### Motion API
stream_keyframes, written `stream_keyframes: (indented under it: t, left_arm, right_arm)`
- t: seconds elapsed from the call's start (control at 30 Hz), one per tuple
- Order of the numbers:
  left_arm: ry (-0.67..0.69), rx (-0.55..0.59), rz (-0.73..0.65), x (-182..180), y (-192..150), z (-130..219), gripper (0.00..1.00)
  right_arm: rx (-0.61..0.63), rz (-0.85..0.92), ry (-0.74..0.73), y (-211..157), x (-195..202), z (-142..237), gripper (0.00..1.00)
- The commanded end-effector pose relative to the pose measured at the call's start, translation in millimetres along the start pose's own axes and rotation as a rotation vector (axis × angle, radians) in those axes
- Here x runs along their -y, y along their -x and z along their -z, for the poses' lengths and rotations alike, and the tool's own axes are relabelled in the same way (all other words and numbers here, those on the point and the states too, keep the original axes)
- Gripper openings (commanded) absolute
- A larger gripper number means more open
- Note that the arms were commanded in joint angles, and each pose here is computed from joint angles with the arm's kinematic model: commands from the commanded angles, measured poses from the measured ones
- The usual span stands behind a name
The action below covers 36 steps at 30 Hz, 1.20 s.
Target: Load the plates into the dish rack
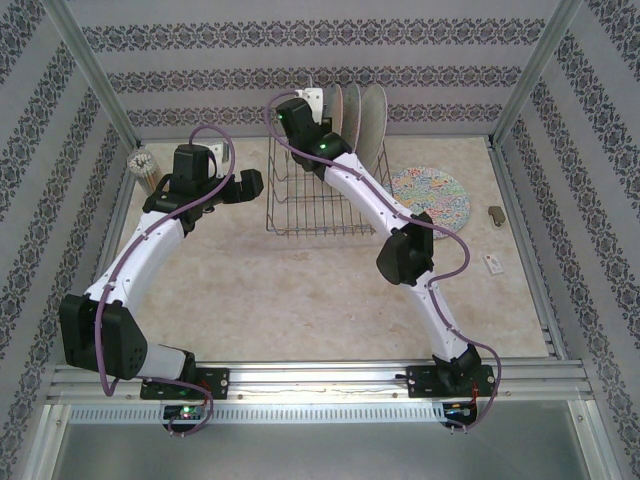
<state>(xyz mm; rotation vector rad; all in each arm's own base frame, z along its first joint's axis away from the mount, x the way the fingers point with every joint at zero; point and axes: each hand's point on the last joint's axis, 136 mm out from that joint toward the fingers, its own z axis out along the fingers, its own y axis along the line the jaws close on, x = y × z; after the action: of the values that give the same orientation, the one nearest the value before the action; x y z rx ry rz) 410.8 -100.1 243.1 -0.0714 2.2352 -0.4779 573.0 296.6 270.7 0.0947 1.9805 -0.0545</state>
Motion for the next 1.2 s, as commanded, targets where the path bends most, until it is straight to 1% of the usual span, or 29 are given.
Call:
stream_keyframes:
  t: [0.0, 0.17, 0.63, 0.7, 0.83, 0.93, 0.97, 1.0, 1.07, 1.13, 1.17]
  left_arm:
    - [-0.006, 0.012, 0.011, -2.3, 3.5, 0.8, 1.00]
    - [-0.004, 0.014, 0.008, -2.6, 4.2, 1.2, 1.00]
    - [-0.009, 0.005, 0.012, -2.3, 2.5, -1.4, 1.00]
    - [-0.014, 0.005, 0.013, -1.1, 3.0, -1.5, 1.00]
    - [-0.023, 0.001, 0.020, 0.0, 2.3, -3.1, 1.00]
    - [-0.024, -0.005, 0.020, -0.3, 1.1, -4.9, 1.00]
    - [-0.025, -0.007, 0.024, -0.2, 0.7, -5.7, 1.00]
    - [-0.027, -0.008, 0.024, 0.1, 0.7, -5.9, 1.00]
    - [-0.032, -0.009, 0.025, 1.2, 1.0, -5.3, 1.00]
    - [-0.032, -0.003, 0.023, 1.7, 2.1, -3.1, 1.00]
    - [-0.033, 0.004, 0.023, 2.3, 3.2, -1.3, 1.00]
  right_arm:
    - [0.026, -0.092, -0.001, 9.3, 6.6, -6.4, 0.00]
    - [-0.014, -0.134, 0.006, -3.2, 11.5, -16.2, 0.00]
    - [-0.066, -0.141, 0.028, -26.2, 8.6, -23.3, 0.00]
    - [-0.074, -0.143, 0.032, -29.2, 7.9, -23.4, 0.05]
    - [-0.080, -0.147, 0.025, -31.9, 9.5, -20.5, 0.23]
    - [-0.077, -0.148, 0.025, -26.7, 12.9, -13.2, 0.34]
    - [-0.074, -0.147, 0.029, -24.1, 13.3, -9.1, 0.39]
    - [-0.074, -0.148, 0.037, -21.4, 13.2, -4.8, 0.46]
    - [-0.066, -0.138, 0.052, -13.3, 13.1, 8.0, 0.62]
    - [-0.048, -0.118, 0.051, -3.6, 15.9, 22.3, 0.72]
    - [-0.036, -0.109, 0.052, 1.8, 17.7, 30.3, 0.75]
